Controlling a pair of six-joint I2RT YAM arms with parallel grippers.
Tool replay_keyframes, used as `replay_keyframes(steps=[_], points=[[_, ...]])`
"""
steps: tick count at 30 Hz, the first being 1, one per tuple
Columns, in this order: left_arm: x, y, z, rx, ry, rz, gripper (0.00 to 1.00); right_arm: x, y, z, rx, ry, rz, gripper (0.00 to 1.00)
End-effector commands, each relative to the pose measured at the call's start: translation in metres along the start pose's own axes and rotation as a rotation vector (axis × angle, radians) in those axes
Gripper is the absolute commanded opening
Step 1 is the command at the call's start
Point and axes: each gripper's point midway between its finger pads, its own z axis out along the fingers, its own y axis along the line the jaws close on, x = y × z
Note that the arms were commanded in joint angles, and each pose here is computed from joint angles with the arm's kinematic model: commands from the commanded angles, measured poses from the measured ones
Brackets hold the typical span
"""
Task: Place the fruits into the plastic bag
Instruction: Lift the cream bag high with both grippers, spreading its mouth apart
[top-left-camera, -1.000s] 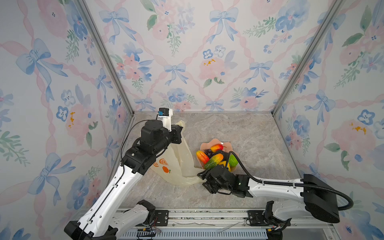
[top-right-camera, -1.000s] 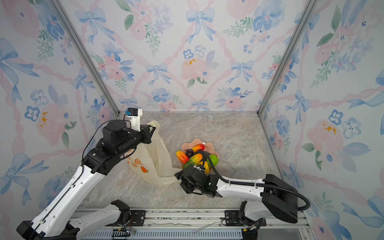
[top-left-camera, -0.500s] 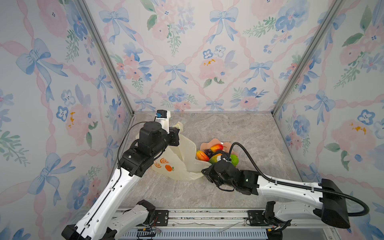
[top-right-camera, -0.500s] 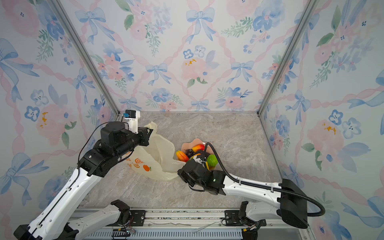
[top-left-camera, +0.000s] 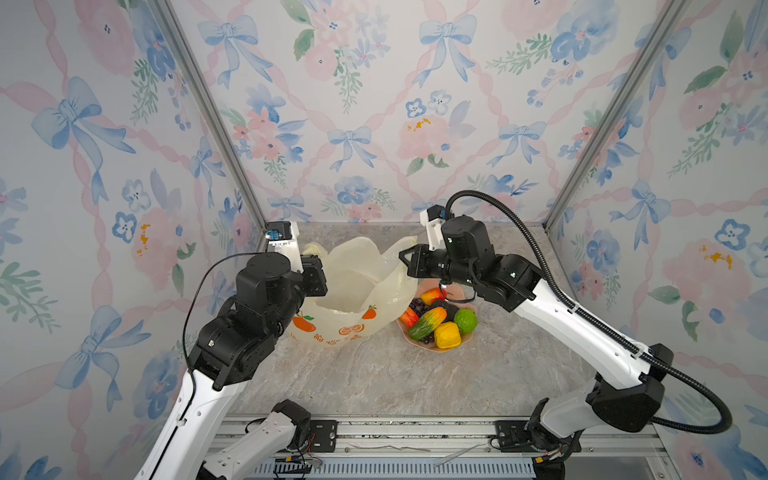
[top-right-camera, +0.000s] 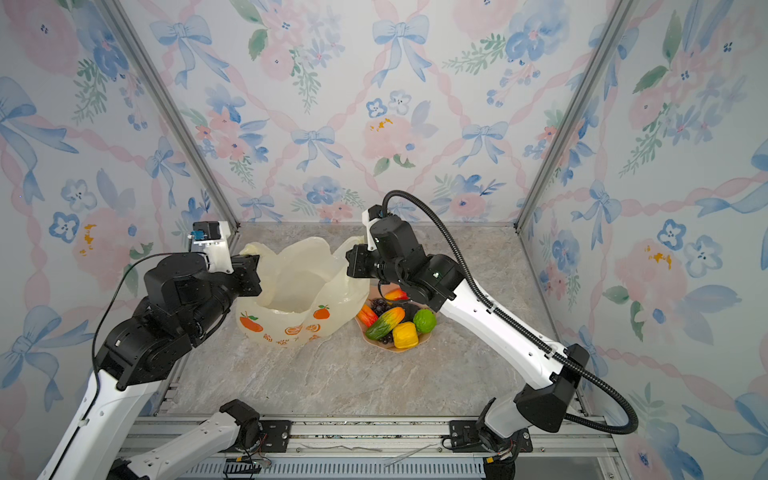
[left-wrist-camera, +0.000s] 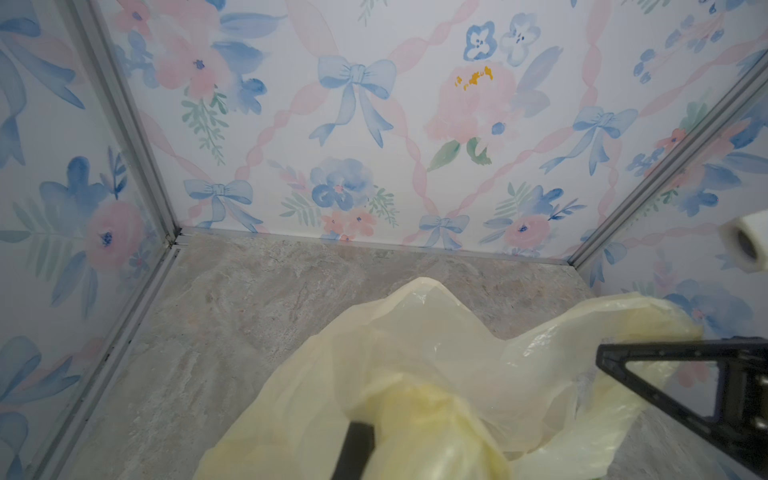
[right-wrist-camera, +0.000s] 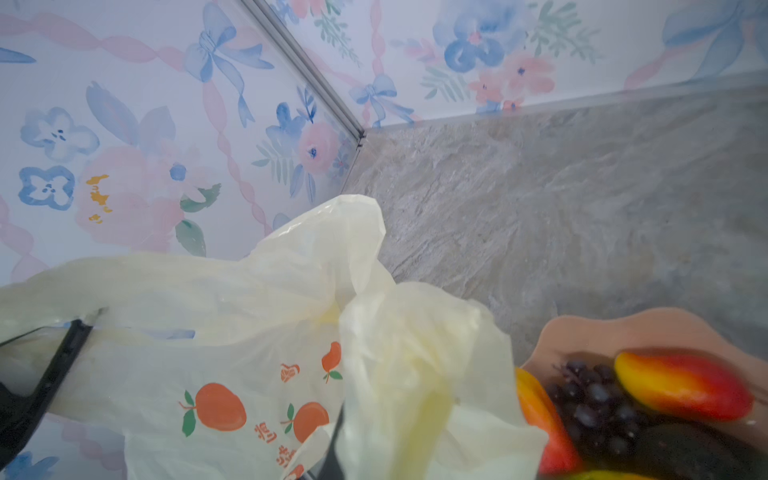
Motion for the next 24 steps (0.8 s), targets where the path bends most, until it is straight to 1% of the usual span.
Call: replay_keyframes(steps=[1, 2, 4, 5, 6, 7, 9, 10, 11, 12, 13, 14, 15, 16, 17, 19, 20, 22, 23, 24], points=[[-0.005, 0.019, 0.021, -0.143, 0.025, 0.079, 0.00, -0.048, 0.009, -0.003, -0.013, -0.109, -0.258, 0.00], [-0.010, 0.021, 0.032, -0.143, 0.041, 0.073, 0.00, -0.066, 0.012, -0.003, -0.014, -0.166, -0.309, 0.00], [-0.035, 0.025, 0.049, -0.104, 0.034, -0.011, 0.00, -0.105, 0.022, -0.008, -0.016, -0.285, -0.409, 0.00], [-0.056, 0.022, 0.055, -0.077, 0.006, -0.047, 0.00, -0.123, 0.029, -0.009, -0.017, -0.337, -0.459, 0.00], [-0.077, 0.016, 0.056, -0.052, -0.035, -0.061, 0.00, -0.140, 0.038, -0.017, -0.020, -0.385, -0.495, 0.00], [-0.101, 0.007, 0.053, -0.021, -0.088, -0.069, 0.00, -0.158, 0.053, -0.034, -0.033, -0.440, -0.528, 0.00], [-0.153, -0.013, 0.037, 0.047, -0.220, -0.090, 0.00, -0.186, 0.086, -0.074, -0.095, -0.553, -0.572, 0.00], [-0.179, -0.023, 0.023, 0.080, -0.295, -0.097, 0.00, -0.195, 0.100, -0.094, -0.122, -0.606, -0.590, 0.00], [-0.196, -0.033, 0.009, 0.113, -0.352, -0.099, 0.00, -0.200, 0.114, -0.114, -0.155, -0.656, -0.606, 0.00], [-0.213, -0.044, -0.009, 0.157, -0.416, -0.095, 0.00, -0.203, 0.132, -0.143, -0.211, -0.718, -0.632, 0.00], [-0.224, -0.055, -0.025, 0.201, -0.468, -0.092, 0.00, -0.199, 0.145, -0.162, -0.263, -0.751, -0.644, 0.00], [-0.226, -0.065, -0.036, 0.247, -0.494, -0.090, 0.00, -0.195, 0.153, -0.182, -0.311, -0.785, -0.645, 0.00], [-0.224, -0.072, -0.043, 0.283, -0.502, -0.087, 0.00, -0.189, 0.158, -0.197, -0.349, -0.808, -0.642, 0.00], [-0.214, -0.075, -0.045, 0.309, -0.494, -0.078, 0.00, -0.178, 0.156, -0.200, -0.372, -0.803, -0.640, 0.00], [-0.200, -0.072, -0.042, 0.306, -0.474, -0.066, 0.00, -0.166, 0.149, -0.196, -0.375, -0.786, -0.636, 0.00], [-0.154, -0.053, -0.027, 0.234, -0.435, -0.040, 0.00, -0.138, 0.116, -0.172, -0.311, -0.709, -0.596, 0.00], [-0.119, -0.038, -0.010, 0.175, -0.391, -0.036, 0.00, -0.114, 0.087, -0.141, -0.268, -0.627, -0.548, 0.00], [-0.045, -0.018, 0.018, 0.118, -0.271, -0.034, 0.00, -0.059, 0.019, -0.074, -0.177, -0.426, -0.419, 0.00], [-0.010, -0.011, 0.031, 0.105, -0.202, -0.039, 0.00, -0.030, -0.012, -0.047, -0.134, -0.319, -0.346, 0.00], [0.019, -0.006, 0.042, 0.094, -0.142, -0.044, 0.00, -0.006, -0.033, -0.029, -0.108, -0.237, -0.292, 0.00]])
